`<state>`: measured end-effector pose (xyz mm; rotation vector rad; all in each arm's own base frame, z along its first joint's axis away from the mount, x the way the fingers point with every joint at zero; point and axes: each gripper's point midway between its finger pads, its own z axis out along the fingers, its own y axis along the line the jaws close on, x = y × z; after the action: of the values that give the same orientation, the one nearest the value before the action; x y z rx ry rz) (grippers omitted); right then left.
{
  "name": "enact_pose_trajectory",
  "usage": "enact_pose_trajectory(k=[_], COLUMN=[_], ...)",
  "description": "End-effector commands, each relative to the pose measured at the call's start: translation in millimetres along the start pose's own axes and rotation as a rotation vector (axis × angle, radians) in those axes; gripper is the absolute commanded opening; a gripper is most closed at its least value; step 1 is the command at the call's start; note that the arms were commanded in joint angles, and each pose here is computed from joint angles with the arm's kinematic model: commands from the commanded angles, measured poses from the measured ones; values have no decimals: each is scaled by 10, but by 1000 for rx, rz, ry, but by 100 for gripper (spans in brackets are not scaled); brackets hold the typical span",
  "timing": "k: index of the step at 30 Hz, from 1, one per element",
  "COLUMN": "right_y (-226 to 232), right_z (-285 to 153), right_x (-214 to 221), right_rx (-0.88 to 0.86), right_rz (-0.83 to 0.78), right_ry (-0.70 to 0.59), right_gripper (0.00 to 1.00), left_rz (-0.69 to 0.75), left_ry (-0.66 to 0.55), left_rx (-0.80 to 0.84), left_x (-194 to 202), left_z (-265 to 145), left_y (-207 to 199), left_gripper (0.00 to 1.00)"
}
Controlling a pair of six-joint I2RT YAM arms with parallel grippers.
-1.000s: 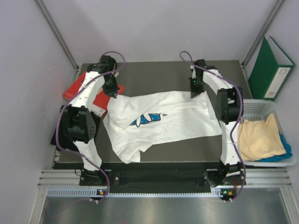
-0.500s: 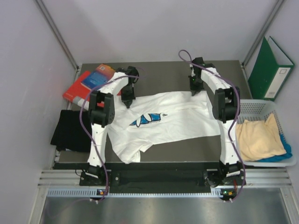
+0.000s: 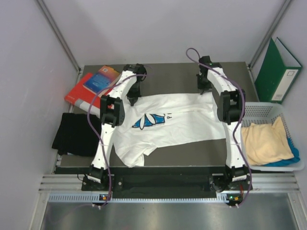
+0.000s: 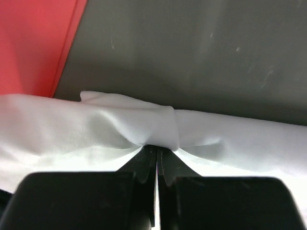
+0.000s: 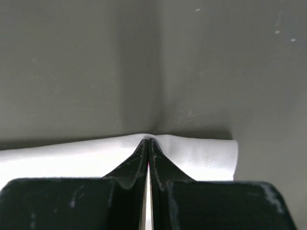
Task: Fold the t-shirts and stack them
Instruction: Fold the flattened tshirt in 1/3 of the way
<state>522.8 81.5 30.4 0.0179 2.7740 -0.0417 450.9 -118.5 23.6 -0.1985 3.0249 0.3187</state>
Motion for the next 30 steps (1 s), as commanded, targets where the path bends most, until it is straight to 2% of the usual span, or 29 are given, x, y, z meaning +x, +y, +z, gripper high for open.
enact_pose_trajectory(k=[1, 5, 7, 10, 13, 16, 17, 18, 19, 20, 21, 22, 23, 24, 25, 26, 27, 28, 30], right_y=[-425, -350, -324, -308, -304, -269, -206, -228, -225, -233, -254, -270, -279, -292, -299, -291, -310, -314, -305], right_z=[181, -7, -238, -664, -1102, -1544, -1674, -1811, -1877, -1934, -2010, -2027, -2027, -2001, -1984, -1959, -1904, -1872, -1779], right_x=[-157, -362, -462, -602, -609, -450, -426, -226, -135, -36, 168, 285, 420, 650, 774, 901, 1119, 1233, 1543], right_rx=[102, 26, 5, -26, -54, -109, -155, -164, -174, -178, -180, -177, -178, -179, -178, -186, -183, -184, -190], right_rz=[64, 67, 72, 81, 72, 65, 62, 61, 60, 63, 62, 64, 71, 73, 77, 85, 93, 102, 126], right_ry=[-44, -120, -173, -270, -334, -391, -422, -425, -430, -433, -426, -414, -392, -359, -340, -318, -286, -266, -211], right_gripper=[0, 0, 0, 7, 8, 24, 36, 44, 61, 72, 81, 88, 99, 100, 100, 100, 100, 100, 100], left_rz=[-159, -238, -238, -233, -198, -174, -170, -181, -172, -167, -168, -158, -155, -154, -150, -160, -165, -168, -184], left_ry=[-280, -369, -421, -478, -543, -661, -698, -804, -788, -796, -845, -809, -809, -837, -788, -818, -804, -739, -726], left_rx=[105, 198, 209, 257, 330, 383, 413, 464, 468, 482, 507, 492, 495, 508, 499, 517, 523, 535, 557], left_x=[-853, -1189, -1305, -1445, -1516, -1503, -1478, -1464, -1341, -1257, -1160, -1017, -922, -784, -621, -475, -370, -189, 69], left_z=[364, 226, 90, -105, -494, -1134, -1340, -1879, -1874, -2001, -2347, -2304, -2382, -2600, -2453, -2648, -2628, -2426, -2467], left_y=[-311, -269, -238, -237, -275, -201, -197, -84, -56, -14, 98, 143, 196, 298, 311, 416, 436, 398, 466], left_gripper=[0, 0, 0, 0, 0, 0, 0, 0, 7, 20, 51, 64, 82, 99, 99, 99, 99, 99, 99])
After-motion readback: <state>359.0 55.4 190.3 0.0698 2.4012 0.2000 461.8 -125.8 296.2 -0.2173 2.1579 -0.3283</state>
